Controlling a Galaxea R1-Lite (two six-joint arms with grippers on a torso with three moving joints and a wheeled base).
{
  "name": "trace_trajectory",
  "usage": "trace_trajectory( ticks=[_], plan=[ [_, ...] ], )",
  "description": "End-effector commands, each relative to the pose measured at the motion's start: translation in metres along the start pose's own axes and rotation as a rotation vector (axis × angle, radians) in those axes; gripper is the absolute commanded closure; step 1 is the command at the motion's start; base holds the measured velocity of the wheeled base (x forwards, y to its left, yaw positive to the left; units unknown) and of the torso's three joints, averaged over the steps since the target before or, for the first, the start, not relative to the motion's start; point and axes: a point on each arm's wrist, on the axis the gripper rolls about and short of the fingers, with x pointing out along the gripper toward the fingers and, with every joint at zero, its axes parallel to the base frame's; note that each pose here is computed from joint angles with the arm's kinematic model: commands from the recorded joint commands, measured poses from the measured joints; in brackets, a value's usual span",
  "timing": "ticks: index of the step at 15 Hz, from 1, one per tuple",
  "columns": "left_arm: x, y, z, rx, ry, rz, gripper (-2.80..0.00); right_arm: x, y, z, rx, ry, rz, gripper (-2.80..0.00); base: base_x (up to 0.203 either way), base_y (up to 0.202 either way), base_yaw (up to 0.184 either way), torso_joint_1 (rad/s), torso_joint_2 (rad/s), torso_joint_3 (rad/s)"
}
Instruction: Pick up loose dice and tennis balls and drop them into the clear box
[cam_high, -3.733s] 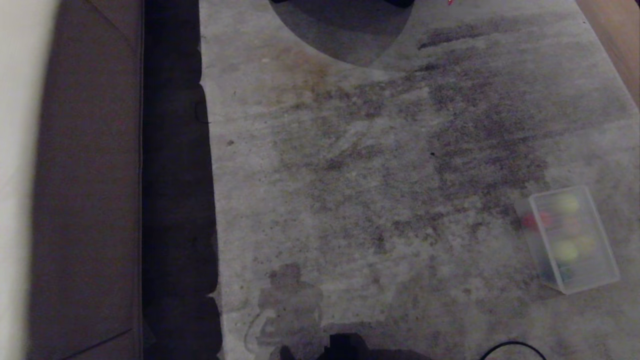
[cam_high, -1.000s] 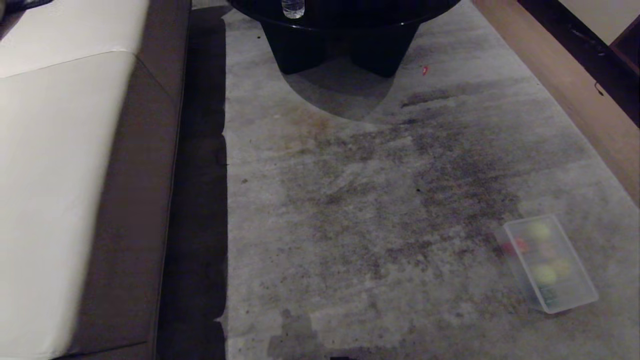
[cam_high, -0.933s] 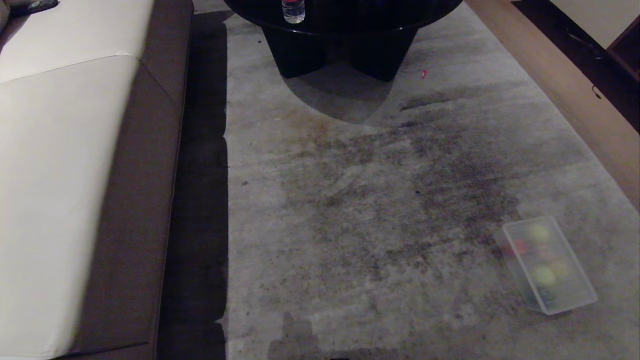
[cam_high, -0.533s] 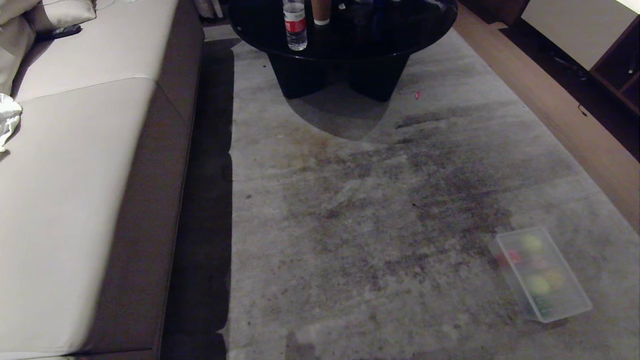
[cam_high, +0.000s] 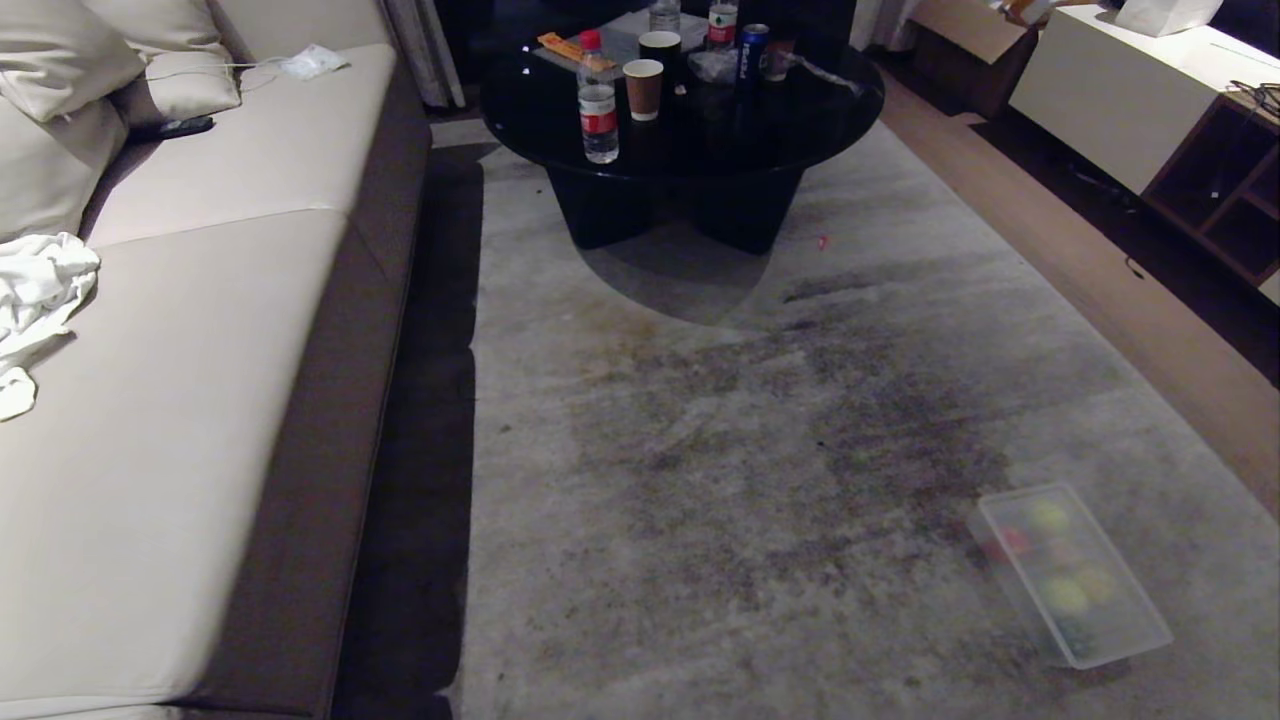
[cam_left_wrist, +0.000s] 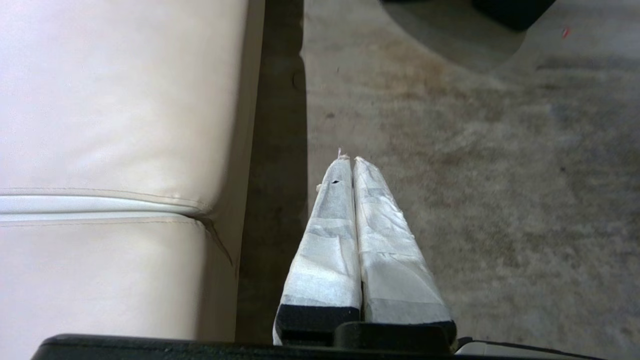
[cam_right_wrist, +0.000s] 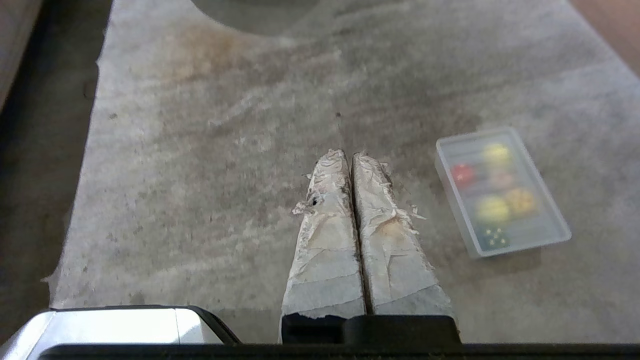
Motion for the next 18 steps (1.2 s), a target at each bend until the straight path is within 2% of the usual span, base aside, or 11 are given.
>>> trace_trajectory(
  ticks=[1,18],
  plan=[
    [0.0002,0.0000,-0.0003,-0.001,0.001,0.001,0.00,0.0009,-0.0001,-0.0028,0.000,0.011,0.000,0.00,0.000,0.000,0.000,0.009,0.00,0.204],
    [0.0002,0.0000,-0.0003,0.001,0.002,0.001,0.00,0.0009,-0.0001,-0.0029,0.004,0.012,0.000,0.00,0.000,0.000,0.000,0.003,0.00,0.202]
  ],
)
